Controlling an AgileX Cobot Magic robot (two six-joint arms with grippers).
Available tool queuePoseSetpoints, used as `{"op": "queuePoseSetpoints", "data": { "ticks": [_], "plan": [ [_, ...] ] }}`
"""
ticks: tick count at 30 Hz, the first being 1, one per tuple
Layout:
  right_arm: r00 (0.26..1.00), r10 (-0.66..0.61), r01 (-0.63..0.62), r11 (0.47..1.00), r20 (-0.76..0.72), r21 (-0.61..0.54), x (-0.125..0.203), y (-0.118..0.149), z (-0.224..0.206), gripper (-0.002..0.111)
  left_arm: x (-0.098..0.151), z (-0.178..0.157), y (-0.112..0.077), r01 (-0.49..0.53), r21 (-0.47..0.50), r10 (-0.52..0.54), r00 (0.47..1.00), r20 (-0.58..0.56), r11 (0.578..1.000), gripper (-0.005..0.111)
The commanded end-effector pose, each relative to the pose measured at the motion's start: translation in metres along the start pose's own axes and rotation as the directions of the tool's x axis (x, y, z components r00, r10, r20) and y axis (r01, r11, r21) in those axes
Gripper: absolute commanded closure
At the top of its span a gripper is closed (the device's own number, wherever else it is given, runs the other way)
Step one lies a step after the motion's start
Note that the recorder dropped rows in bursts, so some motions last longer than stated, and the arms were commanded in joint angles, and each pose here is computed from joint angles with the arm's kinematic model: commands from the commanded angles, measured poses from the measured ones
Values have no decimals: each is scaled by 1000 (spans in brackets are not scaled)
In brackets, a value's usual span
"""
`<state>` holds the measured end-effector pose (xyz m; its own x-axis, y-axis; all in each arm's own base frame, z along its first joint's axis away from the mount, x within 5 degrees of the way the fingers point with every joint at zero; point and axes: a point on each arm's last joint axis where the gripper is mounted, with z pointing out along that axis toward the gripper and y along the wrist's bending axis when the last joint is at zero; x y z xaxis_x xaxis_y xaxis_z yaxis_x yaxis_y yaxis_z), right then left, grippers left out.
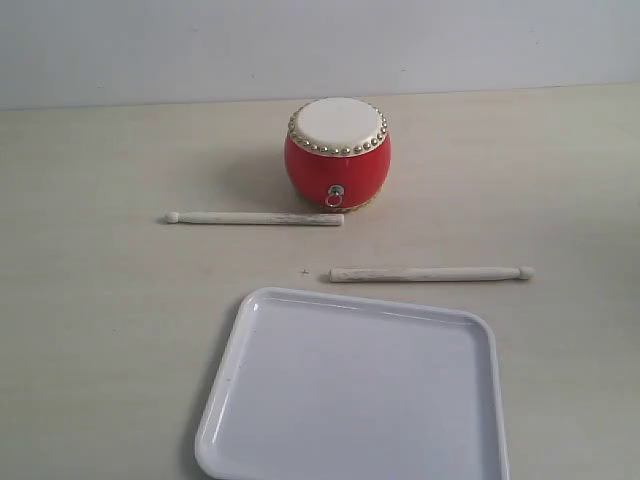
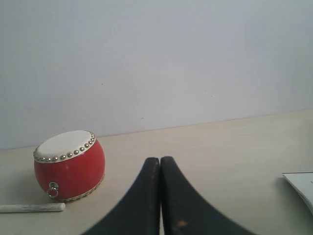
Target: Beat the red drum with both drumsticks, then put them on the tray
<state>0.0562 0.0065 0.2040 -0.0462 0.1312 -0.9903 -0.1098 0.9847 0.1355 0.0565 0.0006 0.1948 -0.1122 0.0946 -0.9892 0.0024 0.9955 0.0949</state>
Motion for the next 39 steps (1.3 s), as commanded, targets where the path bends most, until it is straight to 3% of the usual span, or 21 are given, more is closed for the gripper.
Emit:
{"op": "queuePoseSetpoints", "data": {
  "ticks": [1, 5, 10, 13, 17, 23, 28, 35, 39],
  "plan": [
    [1000, -7, 7, 1000, 8, -3, 1, 0, 0, 108, -1, -1, 0, 6, 4, -6, 1000, 10, 1000, 107],
    [1000, -7, 7, 1000, 8, -3, 1, 0, 0, 108, -1, -1, 0, 4, 3, -4, 1000, 12, 1000, 107],
    [1000, -7, 7, 1000, 8, -3, 1, 0, 0, 108, -5, -1, 0, -100, -5, 100, 994, 50, 995, 107],
    [1000, -7, 7, 1000, 8, -3, 1, 0, 0, 108, -13, -2, 1, 38, 1, -38, 989, 141, 999, 107],
    [1000, -7, 7, 1000, 8, -3, 1, 0, 0, 108, -20, -3, 1, 225, 38, -228, 950, 215, 974, 107],
    [1000, -7, 7, 1000, 8, -3, 1, 0, 0, 108, -22, -3, 2, 352, 72, -359, 905, 227, 933, 107],
    [1000, -7, 7, 1000, 8, -3, 1, 0, 0, 108, -29, -5, 2, 364, 97, -376, 877, 298, 926, 107],
    [1000, -7, 7, 1000, 8, -3, 1, 0, 0, 108, -53, -18, 5, 339, 180, -380, 741, 554, 924, 107],
    [1000, -7, 7, 1000, 8, -3, 1, 0, 0, 108, -59, -22, 6, 360, 228, -422, 678, 602, 904, 107]
  ]
}}
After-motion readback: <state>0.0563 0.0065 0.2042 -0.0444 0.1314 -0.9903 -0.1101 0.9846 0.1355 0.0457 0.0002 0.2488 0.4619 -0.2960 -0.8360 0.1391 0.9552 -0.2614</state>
